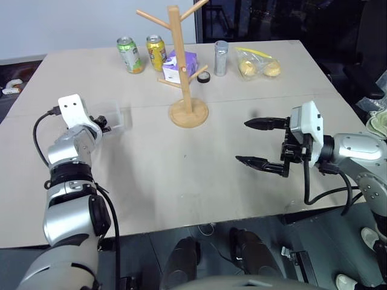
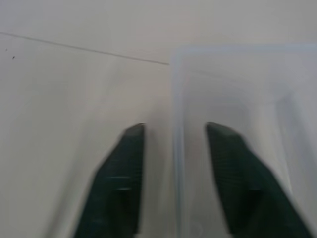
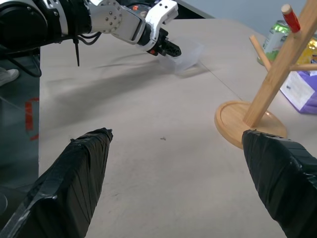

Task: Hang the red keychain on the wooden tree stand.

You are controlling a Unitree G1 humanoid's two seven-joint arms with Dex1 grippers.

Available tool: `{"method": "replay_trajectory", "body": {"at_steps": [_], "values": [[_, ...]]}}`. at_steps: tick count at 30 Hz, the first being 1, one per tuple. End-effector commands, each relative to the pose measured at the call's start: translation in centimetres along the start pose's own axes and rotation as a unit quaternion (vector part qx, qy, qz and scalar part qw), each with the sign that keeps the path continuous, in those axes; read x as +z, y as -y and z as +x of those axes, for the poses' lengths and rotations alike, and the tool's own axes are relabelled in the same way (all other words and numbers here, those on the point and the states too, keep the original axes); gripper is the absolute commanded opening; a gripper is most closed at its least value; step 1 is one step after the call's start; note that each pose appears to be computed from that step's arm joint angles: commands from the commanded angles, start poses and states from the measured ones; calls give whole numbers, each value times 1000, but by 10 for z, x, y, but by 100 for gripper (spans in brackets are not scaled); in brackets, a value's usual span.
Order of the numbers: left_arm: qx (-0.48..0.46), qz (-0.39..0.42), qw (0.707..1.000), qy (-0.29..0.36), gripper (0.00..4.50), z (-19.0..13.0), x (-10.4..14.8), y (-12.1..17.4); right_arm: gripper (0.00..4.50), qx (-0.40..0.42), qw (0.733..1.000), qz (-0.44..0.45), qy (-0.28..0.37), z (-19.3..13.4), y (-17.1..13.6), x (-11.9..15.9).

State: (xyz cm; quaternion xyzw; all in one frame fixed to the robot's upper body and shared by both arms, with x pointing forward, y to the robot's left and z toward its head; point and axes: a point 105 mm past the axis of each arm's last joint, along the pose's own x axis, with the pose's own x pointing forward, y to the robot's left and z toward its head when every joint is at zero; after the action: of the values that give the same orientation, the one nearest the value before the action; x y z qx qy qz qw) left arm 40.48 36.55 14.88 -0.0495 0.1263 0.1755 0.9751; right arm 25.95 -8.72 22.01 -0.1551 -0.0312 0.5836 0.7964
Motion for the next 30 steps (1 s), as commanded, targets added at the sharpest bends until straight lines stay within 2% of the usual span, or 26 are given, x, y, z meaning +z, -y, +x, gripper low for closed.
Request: {"method": "replay_trajectory", "body": {"at_steps": [1, 2, 3, 8, 12, 16, 21, 25, 30], "values": [[5, 8, 999, 50, 389, -13, 40, -12, 450, -13, 1000, -19, 15, -6, 0, 13], [7, 12, 998, 54, 440, -16, 44, -15, 450, -15, 1000, -17, 15, -6, 0, 13], [6, 20, 998, 62, 446, -24, 53, -19, 450, -20, 1000, -11, 16, -7, 0, 13], [-36, 78, 993, 83, 446, -54, 81, -14, 450, -43, 999, 15, 14, -13, -2, 7], [-151, 160, 970, 107, 446, -74, 94, 25, 450, -76, 996, 36, 8, -17, -1, -2], [-330, 238, 908, 98, 446, -104, 75, 84, 450, -151, 987, 53, -2, -23, 6, -15], [-489, 299, 814, 91, 446, -142, 48, 134, 450, -252, 965, 72, -16, -35, 13, -27], [-587, 299, 745, 105, 446, -168, 36, 175, 450, -390, 915, 88, -56, -59, 25, -50], [-661, 323, 670, 105, 446, -181, 18, 210, 450, -524, 836, 103, -127, -104, 41, -82]]}}
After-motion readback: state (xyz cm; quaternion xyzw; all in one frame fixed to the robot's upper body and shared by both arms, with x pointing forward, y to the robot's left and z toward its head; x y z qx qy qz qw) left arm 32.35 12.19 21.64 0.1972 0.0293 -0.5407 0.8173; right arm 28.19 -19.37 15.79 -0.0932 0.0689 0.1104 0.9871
